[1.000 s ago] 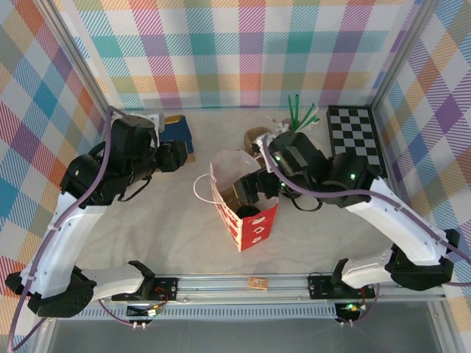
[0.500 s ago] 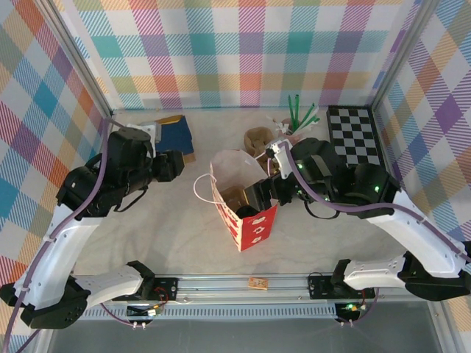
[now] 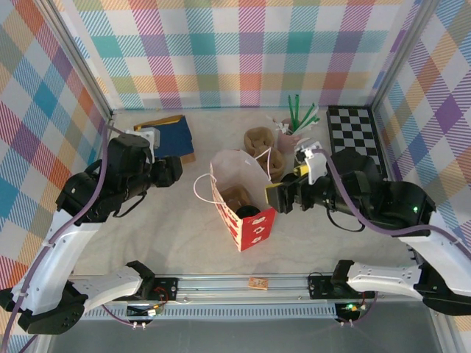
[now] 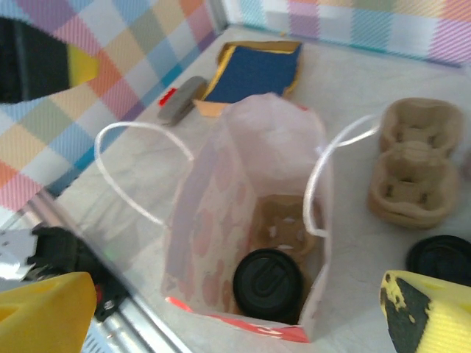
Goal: Pack the takeout coffee
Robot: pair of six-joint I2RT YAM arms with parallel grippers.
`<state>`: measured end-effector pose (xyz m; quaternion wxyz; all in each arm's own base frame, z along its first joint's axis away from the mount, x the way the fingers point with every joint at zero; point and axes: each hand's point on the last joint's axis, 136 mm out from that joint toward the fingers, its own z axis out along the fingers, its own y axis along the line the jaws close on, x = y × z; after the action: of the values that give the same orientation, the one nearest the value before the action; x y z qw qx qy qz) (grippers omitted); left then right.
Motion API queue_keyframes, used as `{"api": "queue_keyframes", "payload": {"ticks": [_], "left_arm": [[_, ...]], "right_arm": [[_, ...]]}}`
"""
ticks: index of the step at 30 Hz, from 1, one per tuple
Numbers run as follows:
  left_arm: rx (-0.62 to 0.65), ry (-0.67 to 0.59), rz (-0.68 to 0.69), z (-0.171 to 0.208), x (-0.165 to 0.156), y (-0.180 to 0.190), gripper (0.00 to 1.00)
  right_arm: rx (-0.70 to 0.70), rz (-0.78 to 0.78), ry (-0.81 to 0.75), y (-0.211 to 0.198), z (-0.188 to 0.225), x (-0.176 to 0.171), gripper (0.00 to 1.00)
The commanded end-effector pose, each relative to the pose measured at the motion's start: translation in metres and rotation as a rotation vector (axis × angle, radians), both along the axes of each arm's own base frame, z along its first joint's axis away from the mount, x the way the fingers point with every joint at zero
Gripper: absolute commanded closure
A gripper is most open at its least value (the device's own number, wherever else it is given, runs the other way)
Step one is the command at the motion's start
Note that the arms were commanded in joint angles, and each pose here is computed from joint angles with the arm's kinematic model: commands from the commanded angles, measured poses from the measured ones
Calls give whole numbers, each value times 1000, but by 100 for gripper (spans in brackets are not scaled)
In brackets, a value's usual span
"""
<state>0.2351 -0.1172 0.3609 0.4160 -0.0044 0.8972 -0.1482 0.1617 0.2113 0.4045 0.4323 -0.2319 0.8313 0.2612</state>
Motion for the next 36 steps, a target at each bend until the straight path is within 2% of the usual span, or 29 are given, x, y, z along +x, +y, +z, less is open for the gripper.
{"api": "queue_keyframes", "payload": {"ticks": [1,5,12,17,23,28,36], "left_arm": [[-17,-18,13,4,-2,2,44],[-10,-10,15,-2,-2,3,44],[-16,-45,8,-6,-10,9,44],[-32,-38,-8,-14,-15,8,44],[-54,-14,5,-32,-25,13,44],[-56,-8,6,-39,-34,18,44],[-59,-8,13,-42,-36,20,44]], "right_arm": [[-135,-208,-36,-31,-9,26,1],[-263,-242,-128,-36,-15,42,1],[-363,-330,-183,-46,-8,62,1],[-301,-307,-106,-47,-8,68,1],[-274,-353,-3,-62,-9,86,1],[-220,-350,32,-64,-4,98,1],[-175,-410,130,-81,-17,135,1]]}}
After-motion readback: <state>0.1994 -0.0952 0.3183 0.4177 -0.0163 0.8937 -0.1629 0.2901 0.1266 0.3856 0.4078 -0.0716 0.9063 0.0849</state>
